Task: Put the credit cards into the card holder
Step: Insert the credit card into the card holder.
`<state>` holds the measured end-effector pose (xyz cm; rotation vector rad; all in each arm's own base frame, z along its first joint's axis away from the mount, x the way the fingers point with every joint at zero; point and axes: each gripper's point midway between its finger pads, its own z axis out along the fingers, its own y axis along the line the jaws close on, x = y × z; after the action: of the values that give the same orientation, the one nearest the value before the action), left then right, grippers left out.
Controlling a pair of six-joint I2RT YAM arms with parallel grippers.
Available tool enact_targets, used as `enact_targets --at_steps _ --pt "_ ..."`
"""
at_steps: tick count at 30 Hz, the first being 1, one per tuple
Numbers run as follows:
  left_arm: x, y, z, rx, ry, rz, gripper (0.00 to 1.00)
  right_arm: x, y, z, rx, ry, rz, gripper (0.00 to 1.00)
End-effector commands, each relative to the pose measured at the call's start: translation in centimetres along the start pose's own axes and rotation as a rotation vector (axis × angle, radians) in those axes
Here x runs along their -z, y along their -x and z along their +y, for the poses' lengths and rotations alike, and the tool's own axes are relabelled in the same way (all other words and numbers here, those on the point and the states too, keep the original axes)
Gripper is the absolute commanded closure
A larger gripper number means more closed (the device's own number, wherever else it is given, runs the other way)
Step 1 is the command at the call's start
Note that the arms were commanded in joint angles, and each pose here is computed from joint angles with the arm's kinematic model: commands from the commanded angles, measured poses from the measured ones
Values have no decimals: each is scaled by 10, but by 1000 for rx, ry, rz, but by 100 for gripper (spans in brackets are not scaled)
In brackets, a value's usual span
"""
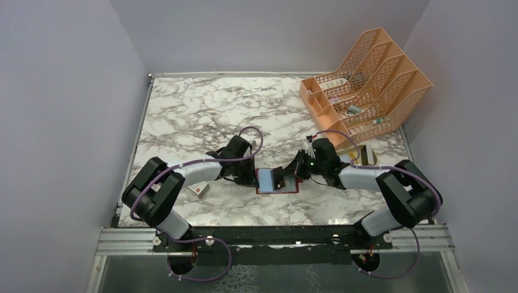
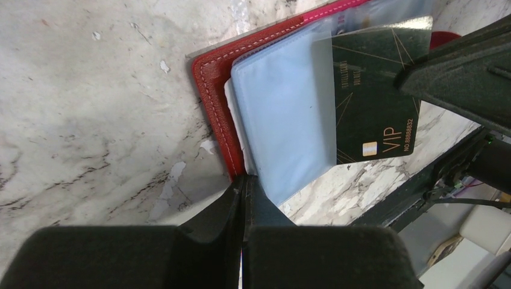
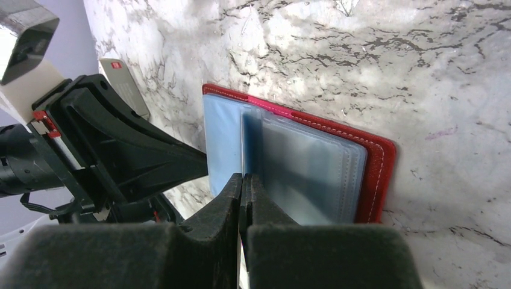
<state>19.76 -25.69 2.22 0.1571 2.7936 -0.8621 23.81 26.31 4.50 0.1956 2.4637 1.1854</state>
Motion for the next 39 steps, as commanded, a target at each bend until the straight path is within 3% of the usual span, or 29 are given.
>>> enact_targets --at_steps 1,10,12,18,21,39 --pt "1 -18 -3 16 -21 43 98 -3 0 4 2 40 -13 99" --pt "-3 -25 -1 23 -19 53 98 -7 -3 -3 14 29 -6 99" --pt "-3 -24 -1 23 -20 52 98 -8 -5 -4 13 26 6 93" --pt "-3 -23 -3 20 -25 49 98 -1 7 -14 59 -101 -18 63" --pt "-2 -23 -4 17 -28 46 98 6 13 -15 84 -141 -34 54" --pt "-1 -18 -7 12 -32 34 98 -17 -8 -5 150 -81 78 49"
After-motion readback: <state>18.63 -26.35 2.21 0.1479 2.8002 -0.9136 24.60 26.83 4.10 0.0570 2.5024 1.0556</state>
